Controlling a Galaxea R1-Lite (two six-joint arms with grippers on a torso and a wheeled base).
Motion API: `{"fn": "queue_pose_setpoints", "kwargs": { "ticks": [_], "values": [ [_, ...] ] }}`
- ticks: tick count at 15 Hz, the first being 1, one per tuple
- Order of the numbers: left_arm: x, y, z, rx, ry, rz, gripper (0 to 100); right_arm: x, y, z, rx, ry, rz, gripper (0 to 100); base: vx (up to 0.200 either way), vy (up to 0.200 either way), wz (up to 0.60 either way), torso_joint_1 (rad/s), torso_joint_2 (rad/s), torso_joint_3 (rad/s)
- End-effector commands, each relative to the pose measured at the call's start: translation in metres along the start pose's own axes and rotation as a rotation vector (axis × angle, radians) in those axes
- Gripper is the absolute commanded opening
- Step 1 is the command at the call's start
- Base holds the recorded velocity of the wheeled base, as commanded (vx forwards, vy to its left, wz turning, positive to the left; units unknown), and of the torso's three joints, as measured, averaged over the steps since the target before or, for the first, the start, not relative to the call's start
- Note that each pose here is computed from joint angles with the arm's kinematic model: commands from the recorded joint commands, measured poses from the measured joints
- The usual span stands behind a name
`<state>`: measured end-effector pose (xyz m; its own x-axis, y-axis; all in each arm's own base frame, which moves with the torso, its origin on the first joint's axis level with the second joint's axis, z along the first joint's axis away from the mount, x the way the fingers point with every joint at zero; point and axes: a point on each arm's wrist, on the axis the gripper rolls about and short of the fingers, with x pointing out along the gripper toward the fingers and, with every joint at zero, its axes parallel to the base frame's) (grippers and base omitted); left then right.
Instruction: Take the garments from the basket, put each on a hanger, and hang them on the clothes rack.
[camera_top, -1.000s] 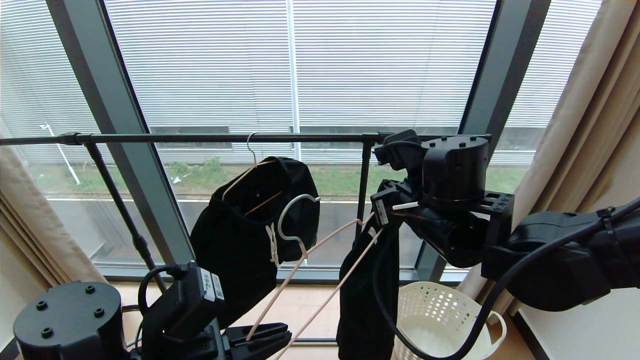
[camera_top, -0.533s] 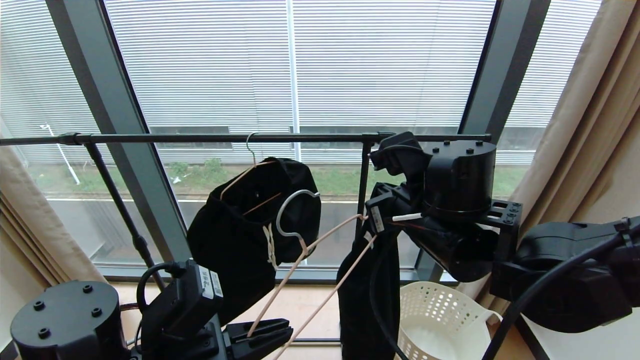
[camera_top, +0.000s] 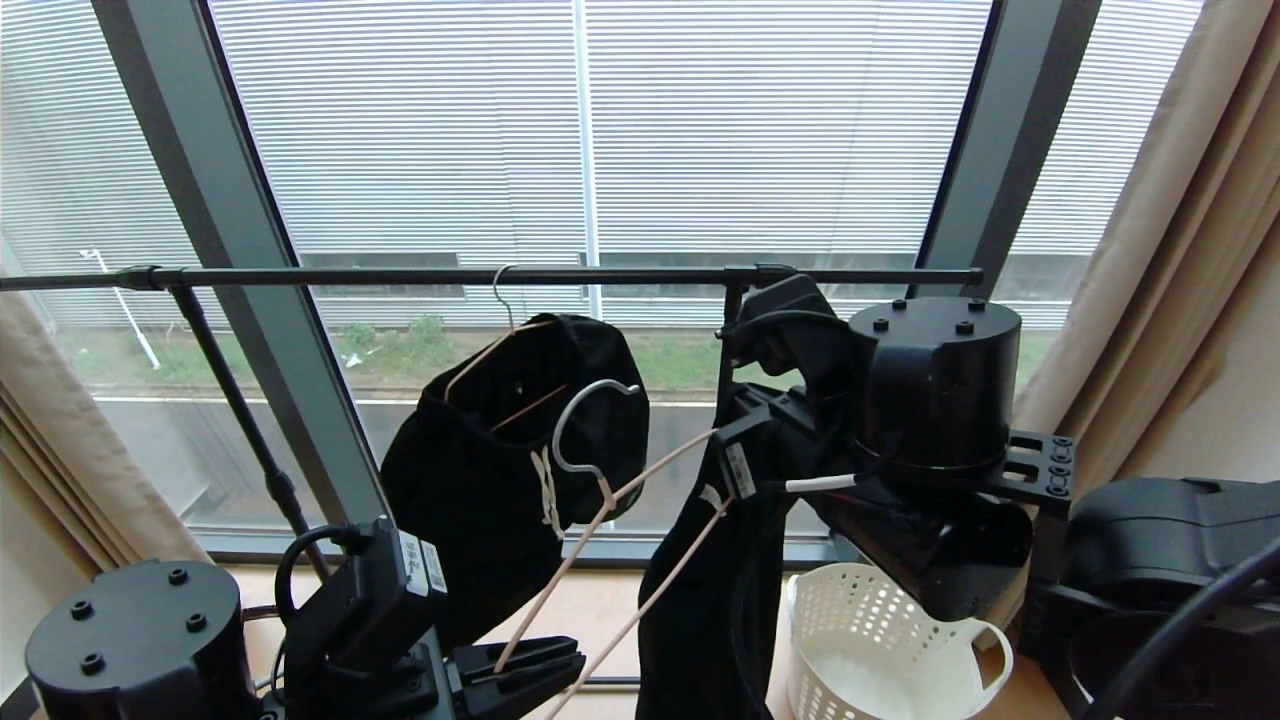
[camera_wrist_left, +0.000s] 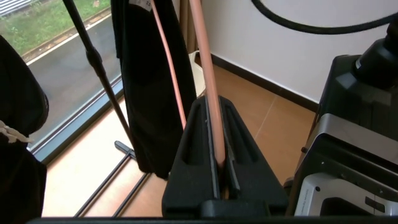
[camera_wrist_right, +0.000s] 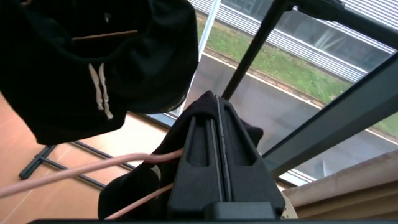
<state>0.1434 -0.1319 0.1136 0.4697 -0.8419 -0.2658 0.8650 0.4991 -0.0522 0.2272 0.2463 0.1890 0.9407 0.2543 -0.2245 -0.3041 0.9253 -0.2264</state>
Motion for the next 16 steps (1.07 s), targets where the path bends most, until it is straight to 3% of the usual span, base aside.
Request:
{"fn": "queue_pose_setpoints", "kwargs": {
  "ticks": [1,16],
  "values": [
    [0.0,0.0,0.0,-0.001,0.001,0.001,0,-0.012,0.005,0.004,0.001,-0.021,0.03,0,0.0,0.0,0.0,0.0,0.0,0.0],
    [0.0,0.0,-0.001,-0.002,0.005,0.001,0,-0.076,0.048,0.006,-0.026,-0.078,0.223,0,0.0,0.0,0.0,0.0,0.0,0.0]
  ]
}}
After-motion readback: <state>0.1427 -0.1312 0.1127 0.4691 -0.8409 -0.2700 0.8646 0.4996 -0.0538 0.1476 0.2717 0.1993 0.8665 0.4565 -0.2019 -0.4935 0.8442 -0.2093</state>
